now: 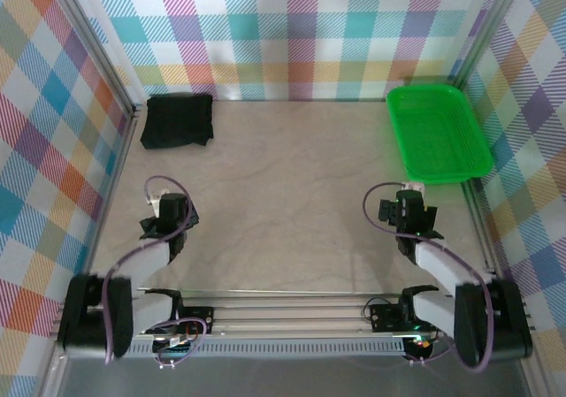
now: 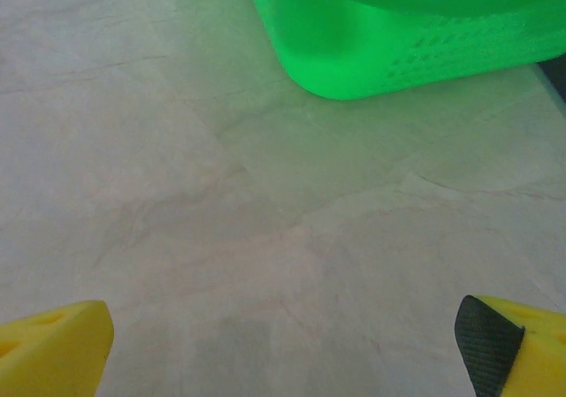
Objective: Fold and stack the t-shirts
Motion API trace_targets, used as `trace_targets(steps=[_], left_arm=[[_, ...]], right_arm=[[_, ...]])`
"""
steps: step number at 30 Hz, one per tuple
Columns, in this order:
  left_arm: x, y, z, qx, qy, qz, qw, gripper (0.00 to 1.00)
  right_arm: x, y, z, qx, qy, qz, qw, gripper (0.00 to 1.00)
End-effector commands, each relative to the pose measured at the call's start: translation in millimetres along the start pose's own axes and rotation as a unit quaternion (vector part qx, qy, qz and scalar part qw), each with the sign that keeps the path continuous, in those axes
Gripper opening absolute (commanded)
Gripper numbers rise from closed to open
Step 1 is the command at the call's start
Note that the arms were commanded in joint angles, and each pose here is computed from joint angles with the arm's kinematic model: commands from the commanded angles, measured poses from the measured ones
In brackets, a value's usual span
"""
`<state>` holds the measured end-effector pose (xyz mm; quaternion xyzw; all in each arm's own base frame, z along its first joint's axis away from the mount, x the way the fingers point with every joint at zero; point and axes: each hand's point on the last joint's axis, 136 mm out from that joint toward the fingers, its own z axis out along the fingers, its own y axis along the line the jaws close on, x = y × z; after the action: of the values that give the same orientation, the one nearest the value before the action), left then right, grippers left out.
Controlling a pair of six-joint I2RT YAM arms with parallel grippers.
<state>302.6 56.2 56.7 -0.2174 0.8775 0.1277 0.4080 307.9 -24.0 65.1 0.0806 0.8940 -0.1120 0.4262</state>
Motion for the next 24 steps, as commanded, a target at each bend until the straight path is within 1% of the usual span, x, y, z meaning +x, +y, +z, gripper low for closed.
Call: trace_targets(steps=[1,3,4,5,6,7,8,9,11,12,13,14,15,16,17,18,19,20,24], left_arm=[[-69,-33,17,0.053,-0.087,-0.03,0.994,1.0],[-81,-45,32,0.076,-0.103,-0.027,0.991,1.0],[-78,-48,40,0.076,-0.085,-0.023,0.993,1.0],[-78,-53,43,0.082,-0.073,-0.012,0.994,1.0],[-76,-61,42,0.105,-0.072,-0.001,0.992,1.0],[-74,-66,36,0.129,-0.085,0.006,0.988,1.0],[-73,-67,25,0.144,-0.119,0.006,0.982,1.0],[-71,-60,13,0.148,-0.157,-0.006,0.976,1.0],[-66,-33,-3,0.126,-0.218,-0.06,0.966,1.0],[-64,-30,-5,0.128,-0.225,-0.067,0.964,1.0],[-63,-31,-2,0.128,-0.218,-0.063,0.966,1.0],[-65,-38,5,0.133,-0.195,-0.054,0.97,1.0],[-69,-46,12,0.134,-0.176,-0.037,0.975,1.0],[-70,-57,17,0.137,-0.162,-0.013,0.977,1.0],[-68,-73,21,0.15,-0.14,0.018,0.978,1.0],[-62,-98,25,0.203,-0.128,0.059,0.969,1.0],[-54,-107,23,0.227,-0.13,0.078,0.962,1.0],[-53,-102,25,0.217,-0.123,0.071,0.966,1.0],[-53,-102,24,0.216,-0.125,0.072,0.966,1.0]], right_arm=[[-68,14,13,-0.041,-0.101,0.033,0.993,1.0],[-83,19,26,-0.055,-0.124,0.047,0.99,1.0],[-89,21,29,-0.063,-0.138,0.054,0.987,1.0],[-93,25,35,-0.072,-0.135,0.053,0.987,1.0],[-90,29,40,-0.078,-0.127,0.048,0.988,1.0],[-89,30,40,-0.083,-0.141,0.048,0.985,1.0],[-86,32,36,-0.092,-0.157,0.045,0.982,1.0],[-84,35,29,-0.104,-0.165,0.041,0.98,1.0],[-80,33,18,-0.112,-0.199,0.044,0.973,1.0],[-79,34,13,-0.121,-0.211,0.043,0.969,1.0],[-73,40,15,-0.134,-0.208,0.033,0.968,1.0],[-67,49,21,-0.152,-0.203,0.017,0.967,1.0],[-76,51,23,-0.151,-0.225,0.012,0.963,1.0],[-78,51,28,-0.146,-0.196,0.015,0.97,1.0],[-72,52,42,-0.141,-0.14,0.017,0.98,1.0],[-77,50,42,-0.15,-0.161,0.024,0.975,1.0],[-76,50,41,-0.147,-0.151,0.023,0.977,1.0],[-75,50,42,-0.147,-0.152,0.022,0.977,1.0],[-75,50,41,-0.146,-0.152,0.021,0.977,1.0]])
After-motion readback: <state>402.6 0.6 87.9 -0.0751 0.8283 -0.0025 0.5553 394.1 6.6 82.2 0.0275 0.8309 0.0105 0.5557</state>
